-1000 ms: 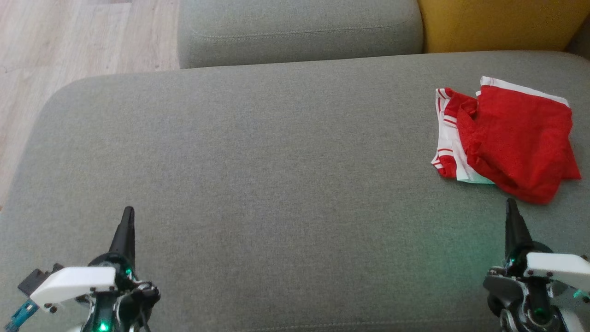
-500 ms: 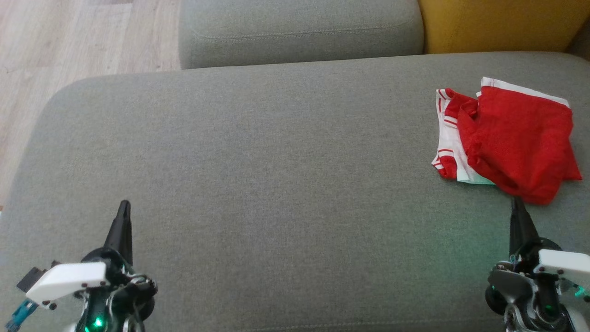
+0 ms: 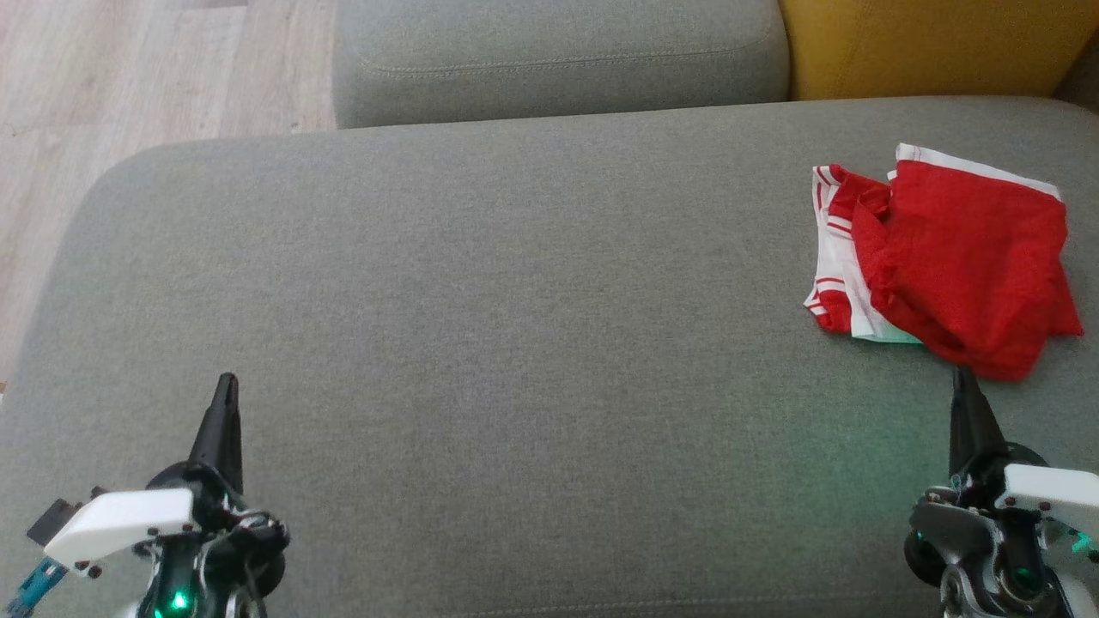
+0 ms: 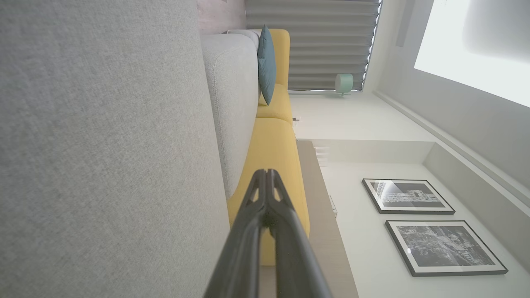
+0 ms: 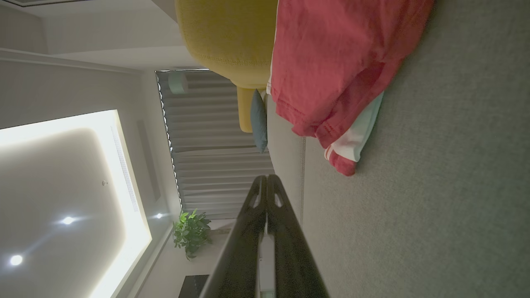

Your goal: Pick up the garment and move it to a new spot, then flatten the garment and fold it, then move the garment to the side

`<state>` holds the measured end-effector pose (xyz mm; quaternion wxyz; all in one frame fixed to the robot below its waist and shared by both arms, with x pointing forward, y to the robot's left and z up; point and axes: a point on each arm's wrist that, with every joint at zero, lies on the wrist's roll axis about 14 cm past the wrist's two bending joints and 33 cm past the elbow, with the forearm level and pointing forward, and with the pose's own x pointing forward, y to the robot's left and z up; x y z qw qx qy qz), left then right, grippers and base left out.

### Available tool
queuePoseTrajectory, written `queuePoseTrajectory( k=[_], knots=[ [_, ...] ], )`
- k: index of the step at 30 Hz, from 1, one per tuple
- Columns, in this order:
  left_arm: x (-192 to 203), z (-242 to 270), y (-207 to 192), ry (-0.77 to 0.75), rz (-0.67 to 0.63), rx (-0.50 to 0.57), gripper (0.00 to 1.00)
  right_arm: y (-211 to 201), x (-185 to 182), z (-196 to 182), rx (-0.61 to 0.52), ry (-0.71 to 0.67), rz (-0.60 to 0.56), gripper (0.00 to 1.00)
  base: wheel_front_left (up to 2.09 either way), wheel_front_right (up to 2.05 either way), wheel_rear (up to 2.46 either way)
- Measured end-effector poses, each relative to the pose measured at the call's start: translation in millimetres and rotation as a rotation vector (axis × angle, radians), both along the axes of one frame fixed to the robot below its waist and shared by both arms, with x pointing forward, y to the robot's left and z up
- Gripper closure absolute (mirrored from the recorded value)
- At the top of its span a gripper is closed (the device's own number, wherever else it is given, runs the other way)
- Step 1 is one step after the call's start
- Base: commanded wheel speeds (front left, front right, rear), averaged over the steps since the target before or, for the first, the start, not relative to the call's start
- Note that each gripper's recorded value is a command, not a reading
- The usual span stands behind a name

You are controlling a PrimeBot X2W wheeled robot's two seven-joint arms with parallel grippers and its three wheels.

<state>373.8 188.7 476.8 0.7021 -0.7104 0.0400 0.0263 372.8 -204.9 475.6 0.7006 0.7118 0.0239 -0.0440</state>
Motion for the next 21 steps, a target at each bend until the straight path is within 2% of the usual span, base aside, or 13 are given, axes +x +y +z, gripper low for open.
queuePoseTrajectory(
  k=[21],
  knots=[
    [-0.3,-0.9,-0.5,0.003,-0.005,-0.002,1.00,-0.7,-0.1,0.1,0.001,0.000,-0.002,1.00,0.00,0.00,0.00]
  ],
)
